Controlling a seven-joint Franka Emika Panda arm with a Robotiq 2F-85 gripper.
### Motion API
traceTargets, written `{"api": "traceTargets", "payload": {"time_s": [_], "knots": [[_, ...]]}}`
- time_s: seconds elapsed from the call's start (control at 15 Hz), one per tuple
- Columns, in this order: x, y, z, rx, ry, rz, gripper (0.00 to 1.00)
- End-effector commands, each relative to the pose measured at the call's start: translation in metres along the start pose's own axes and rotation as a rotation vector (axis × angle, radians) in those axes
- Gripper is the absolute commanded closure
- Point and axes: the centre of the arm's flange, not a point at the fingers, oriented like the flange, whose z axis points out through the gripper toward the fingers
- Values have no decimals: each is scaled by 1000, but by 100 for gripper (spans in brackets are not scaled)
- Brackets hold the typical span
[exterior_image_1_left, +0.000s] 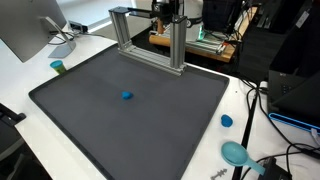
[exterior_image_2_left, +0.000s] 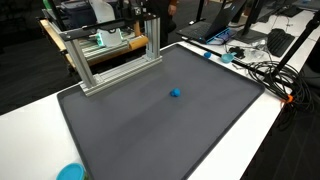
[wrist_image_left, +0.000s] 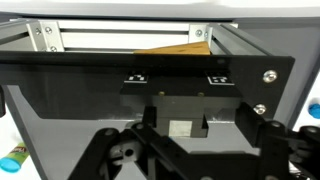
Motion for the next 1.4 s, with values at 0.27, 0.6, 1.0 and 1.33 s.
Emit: {"api": "traceTargets", "payload": {"time_s": [0.27, 0.6, 1.0, 1.33], "knots": [[4, -4, 14, 3, -50, -19, 33], [10, -4, 17, 0, -70, -16, 47], [9, -8, 25, -31, -127, -9, 10], [14, -7, 30, -40, -156, 23, 45]]}}
